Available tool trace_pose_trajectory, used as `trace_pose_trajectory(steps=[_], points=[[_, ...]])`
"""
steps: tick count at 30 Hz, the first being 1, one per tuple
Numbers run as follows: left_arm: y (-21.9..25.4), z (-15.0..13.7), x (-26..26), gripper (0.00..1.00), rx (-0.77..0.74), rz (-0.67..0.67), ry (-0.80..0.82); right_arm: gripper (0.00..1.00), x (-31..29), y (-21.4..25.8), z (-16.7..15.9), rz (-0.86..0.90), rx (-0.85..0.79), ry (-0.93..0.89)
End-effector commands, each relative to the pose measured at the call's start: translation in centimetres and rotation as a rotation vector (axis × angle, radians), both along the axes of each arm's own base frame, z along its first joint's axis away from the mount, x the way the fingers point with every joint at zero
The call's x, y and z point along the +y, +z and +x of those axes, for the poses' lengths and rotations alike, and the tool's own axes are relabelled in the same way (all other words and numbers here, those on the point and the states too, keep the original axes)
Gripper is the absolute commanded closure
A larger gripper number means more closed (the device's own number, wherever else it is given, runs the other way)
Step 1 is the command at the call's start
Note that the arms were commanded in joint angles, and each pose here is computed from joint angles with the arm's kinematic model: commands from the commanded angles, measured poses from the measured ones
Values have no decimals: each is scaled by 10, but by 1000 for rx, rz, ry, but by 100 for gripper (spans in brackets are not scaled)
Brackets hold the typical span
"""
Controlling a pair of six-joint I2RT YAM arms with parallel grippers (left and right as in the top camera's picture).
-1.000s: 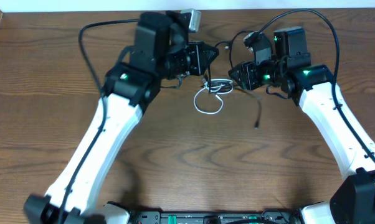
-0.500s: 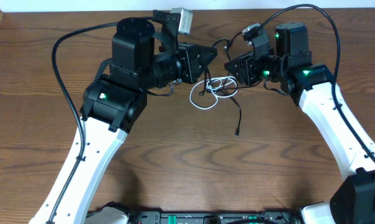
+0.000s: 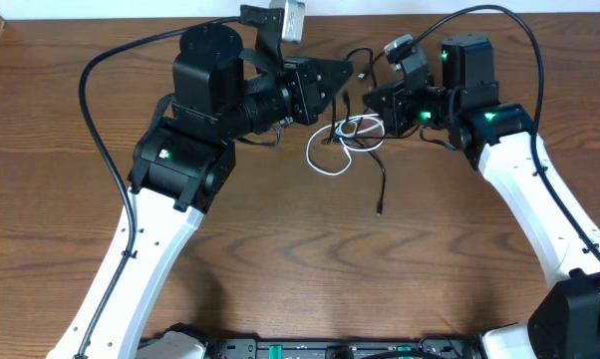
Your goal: Untangle cables
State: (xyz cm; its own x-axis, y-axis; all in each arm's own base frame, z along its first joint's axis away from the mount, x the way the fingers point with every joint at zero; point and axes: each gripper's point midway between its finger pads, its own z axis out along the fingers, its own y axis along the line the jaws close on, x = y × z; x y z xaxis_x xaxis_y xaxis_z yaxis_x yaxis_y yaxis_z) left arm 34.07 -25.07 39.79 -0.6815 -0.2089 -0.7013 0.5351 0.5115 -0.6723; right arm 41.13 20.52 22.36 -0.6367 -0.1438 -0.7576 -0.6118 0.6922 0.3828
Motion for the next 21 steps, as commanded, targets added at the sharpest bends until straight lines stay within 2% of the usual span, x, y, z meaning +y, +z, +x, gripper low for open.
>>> trace_pose_trajectory(steps=[1, 5, 11, 15, 21], points=[[2, 8, 13, 92, -10, 46, 71, 99, -2, 6, 1, 22, 1, -16], [-49, 26, 36, 93, 127, 187, 223, 99, -17, 41, -2, 73, -51, -44], [-106, 49, 50, 92, 218, 355, 312, 99, -57, 108, -20, 144, -151, -167], [-132, 60, 49, 92, 266, 395, 321, 99, -104, 127, -24, 147, -139, -430], [-154, 69, 64, 92, 288, 491, 388, 99, -174, 106, -25, -9, -91, -766]])
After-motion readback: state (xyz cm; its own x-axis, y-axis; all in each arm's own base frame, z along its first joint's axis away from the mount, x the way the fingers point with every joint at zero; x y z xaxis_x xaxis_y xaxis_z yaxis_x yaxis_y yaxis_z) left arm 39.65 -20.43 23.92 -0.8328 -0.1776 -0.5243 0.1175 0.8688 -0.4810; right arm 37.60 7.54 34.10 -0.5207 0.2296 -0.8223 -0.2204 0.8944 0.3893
